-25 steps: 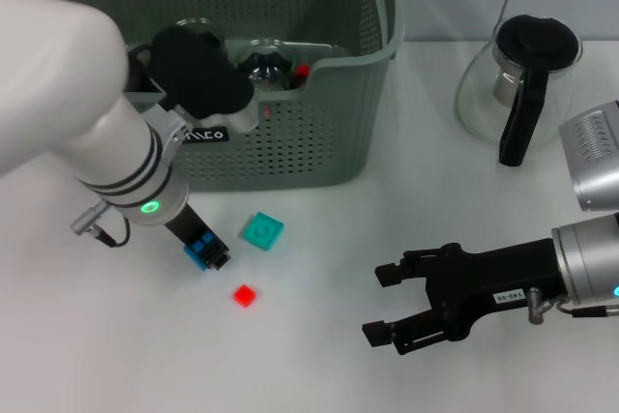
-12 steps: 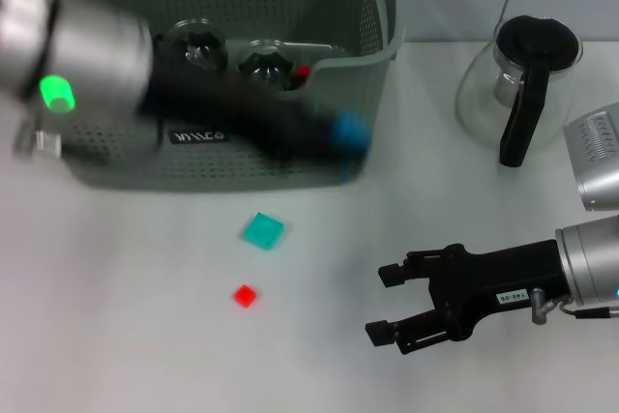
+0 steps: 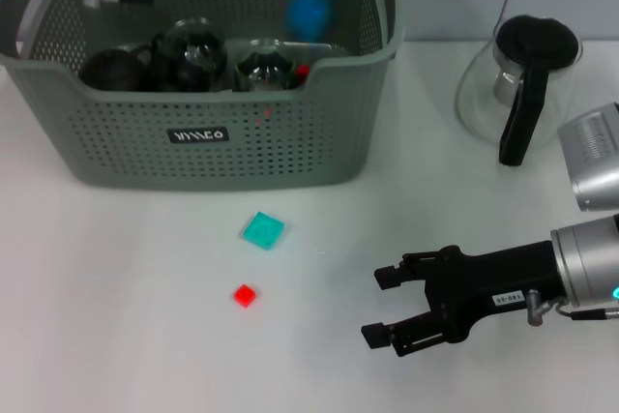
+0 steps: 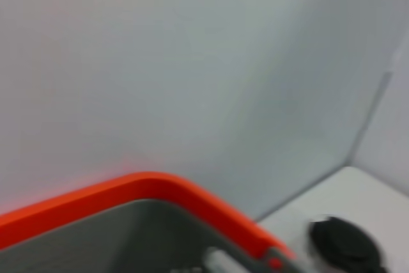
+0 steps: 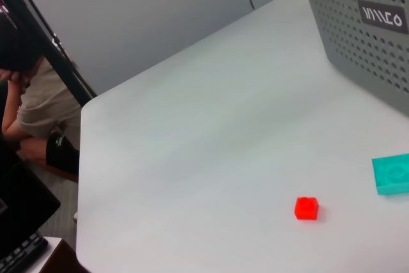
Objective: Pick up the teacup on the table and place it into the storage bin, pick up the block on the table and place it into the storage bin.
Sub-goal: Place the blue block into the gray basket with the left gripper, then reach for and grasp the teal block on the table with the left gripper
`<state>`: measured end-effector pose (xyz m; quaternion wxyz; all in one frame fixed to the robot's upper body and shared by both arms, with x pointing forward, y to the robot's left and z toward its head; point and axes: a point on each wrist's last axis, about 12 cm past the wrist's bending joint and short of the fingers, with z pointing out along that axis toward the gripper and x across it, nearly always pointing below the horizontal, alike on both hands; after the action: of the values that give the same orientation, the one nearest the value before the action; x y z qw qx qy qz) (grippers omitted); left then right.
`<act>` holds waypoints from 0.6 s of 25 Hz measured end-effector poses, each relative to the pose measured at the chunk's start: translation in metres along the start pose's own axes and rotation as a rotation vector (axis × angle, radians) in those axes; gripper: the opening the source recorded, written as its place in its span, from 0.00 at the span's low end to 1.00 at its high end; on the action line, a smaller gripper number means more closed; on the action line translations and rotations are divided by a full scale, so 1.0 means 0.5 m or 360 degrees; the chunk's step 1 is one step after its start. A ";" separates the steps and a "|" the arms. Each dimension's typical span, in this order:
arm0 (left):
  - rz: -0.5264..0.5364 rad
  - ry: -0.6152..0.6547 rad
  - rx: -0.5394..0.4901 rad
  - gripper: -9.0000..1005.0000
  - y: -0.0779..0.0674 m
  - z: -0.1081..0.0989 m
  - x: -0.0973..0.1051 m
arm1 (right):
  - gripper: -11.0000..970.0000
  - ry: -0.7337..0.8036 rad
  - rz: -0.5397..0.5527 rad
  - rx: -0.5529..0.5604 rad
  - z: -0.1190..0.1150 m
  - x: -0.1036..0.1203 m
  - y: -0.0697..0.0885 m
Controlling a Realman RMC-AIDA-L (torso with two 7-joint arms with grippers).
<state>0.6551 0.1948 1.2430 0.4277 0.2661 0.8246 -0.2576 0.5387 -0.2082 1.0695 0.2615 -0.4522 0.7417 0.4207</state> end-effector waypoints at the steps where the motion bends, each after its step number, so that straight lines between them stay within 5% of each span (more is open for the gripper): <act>1: 0.0000 -0.0001 -0.0032 0.55 0.006 0.004 0.001 | 0.97 -0.0001 0.0002 0.0000 -0.001 0.001 0.000; 7: 0.0092 -0.0071 -0.0001 0.63 -0.018 -0.038 -0.013 | 0.97 -0.0004 0.0002 0.0008 -0.003 0.002 -0.001; 13: 0.0545 -0.0161 0.0625 0.84 -0.154 -0.158 0.032 | 0.97 -0.0003 0.0005 0.0019 -0.007 0.001 -0.004; 15: 0.0645 -0.0139 0.0762 0.89 -0.176 -0.174 0.057 | 0.97 -0.0010 0.0008 0.0023 -0.009 0.001 -0.004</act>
<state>0.5335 0.1938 1.2799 0.4305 0.5067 0.6516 -0.3652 0.5404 -0.2127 1.0705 0.2660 -0.4472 0.7450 0.4174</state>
